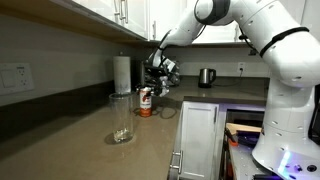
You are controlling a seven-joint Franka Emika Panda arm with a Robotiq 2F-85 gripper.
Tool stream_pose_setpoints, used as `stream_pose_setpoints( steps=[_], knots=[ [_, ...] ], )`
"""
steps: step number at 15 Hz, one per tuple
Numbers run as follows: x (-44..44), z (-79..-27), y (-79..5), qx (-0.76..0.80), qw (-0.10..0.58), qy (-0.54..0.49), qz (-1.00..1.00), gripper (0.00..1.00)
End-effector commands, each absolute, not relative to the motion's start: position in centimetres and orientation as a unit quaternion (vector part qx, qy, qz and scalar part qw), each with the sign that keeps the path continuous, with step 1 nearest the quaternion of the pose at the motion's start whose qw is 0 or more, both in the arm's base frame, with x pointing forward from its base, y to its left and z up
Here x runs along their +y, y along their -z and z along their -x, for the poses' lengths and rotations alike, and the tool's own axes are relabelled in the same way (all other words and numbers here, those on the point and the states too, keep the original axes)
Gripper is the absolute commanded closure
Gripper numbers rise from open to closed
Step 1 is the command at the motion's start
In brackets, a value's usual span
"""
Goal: Pour the contents from the can into the glass cup then put the can on the table
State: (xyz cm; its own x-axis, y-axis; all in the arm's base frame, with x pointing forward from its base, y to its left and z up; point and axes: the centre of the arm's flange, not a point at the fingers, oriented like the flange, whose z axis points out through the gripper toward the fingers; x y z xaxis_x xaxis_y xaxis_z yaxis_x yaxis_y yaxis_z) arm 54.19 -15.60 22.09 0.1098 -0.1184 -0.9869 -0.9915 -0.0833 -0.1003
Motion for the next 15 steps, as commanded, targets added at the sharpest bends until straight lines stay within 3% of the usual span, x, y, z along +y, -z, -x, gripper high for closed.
stream_pose_setpoints(
  steps=[1, 15],
  knots=[
    [-14.0, -52.8, -23.9, 0.489, 0.476, -0.447, 0.578, 0.75],
    [-10.5, -51.3, -28.1, 0.52, 0.456, -0.39, 0.608, 0.75]
  ],
)
